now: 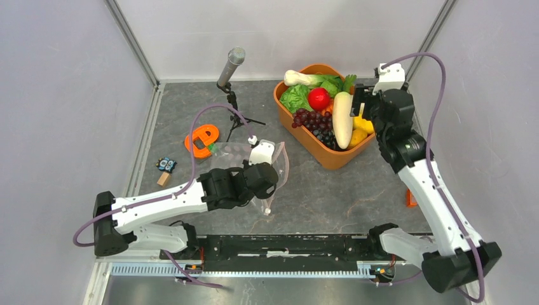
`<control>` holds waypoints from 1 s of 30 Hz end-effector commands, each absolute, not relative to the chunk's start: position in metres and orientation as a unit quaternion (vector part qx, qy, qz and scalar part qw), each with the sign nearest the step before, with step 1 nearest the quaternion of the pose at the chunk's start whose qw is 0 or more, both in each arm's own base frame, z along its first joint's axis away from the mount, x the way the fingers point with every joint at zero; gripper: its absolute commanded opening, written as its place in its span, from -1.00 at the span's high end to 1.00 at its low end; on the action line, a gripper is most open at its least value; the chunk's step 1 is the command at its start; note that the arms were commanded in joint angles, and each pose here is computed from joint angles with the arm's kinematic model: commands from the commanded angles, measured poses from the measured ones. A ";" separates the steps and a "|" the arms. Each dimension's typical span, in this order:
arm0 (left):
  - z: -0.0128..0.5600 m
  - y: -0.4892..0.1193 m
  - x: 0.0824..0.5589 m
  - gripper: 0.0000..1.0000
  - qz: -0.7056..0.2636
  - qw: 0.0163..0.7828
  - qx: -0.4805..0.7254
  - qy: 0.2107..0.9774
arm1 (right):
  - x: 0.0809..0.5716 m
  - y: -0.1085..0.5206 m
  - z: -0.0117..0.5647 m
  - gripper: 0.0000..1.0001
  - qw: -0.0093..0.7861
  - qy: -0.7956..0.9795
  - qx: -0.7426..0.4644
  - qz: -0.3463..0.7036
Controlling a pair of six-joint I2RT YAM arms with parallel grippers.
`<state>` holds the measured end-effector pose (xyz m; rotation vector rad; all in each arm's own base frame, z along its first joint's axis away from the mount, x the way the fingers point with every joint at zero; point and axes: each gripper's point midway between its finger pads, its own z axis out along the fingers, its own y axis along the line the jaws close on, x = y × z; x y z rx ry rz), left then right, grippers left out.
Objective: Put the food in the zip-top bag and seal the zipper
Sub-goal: Pick up the fake vegetable from the bin.
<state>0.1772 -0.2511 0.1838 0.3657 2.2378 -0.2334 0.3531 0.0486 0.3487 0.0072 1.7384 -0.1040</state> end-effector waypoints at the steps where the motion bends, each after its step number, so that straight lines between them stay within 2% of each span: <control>1: 0.197 -0.253 0.179 0.96 -0.121 0.433 0.144 0.882 | 0.371 0.072 0.315 -0.82 0.607 0.793 -0.047 0.035; 10: 0.197 -0.253 0.175 0.96 -0.130 0.429 0.148 0.882 | 0.431 0.074 0.286 -0.87 0.571 0.816 -0.049 0.073; 17: 0.199 -0.251 0.174 0.96 -0.135 0.430 0.145 0.881 | 0.455 0.088 0.264 -0.93 0.537 0.836 -0.056 0.098; 20: 0.200 -0.249 0.174 0.96 -0.134 0.431 0.144 0.881 | 0.463 0.085 0.247 -0.87 0.509 0.855 -0.051 0.083; 24: 0.199 -0.248 0.174 0.95 -0.134 0.430 0.144 0.881 | 0.464 0.088 0.245 -0.60 0.515 0.850 -0.058 0.093; 28: 0.200 -0.249 0.174 0.95 -0.135 0.430 0.143 0.881 | 0.462 0.088 0.245 -0.69 0.513 0.851 -0.056 0.093; 30: 0.200 -0.249 0.174 0.96 -0.135 0.430 0.142 0.881 | 0.461 0.090 0.242 -0.59 0.509 0.853 -0.059 0.098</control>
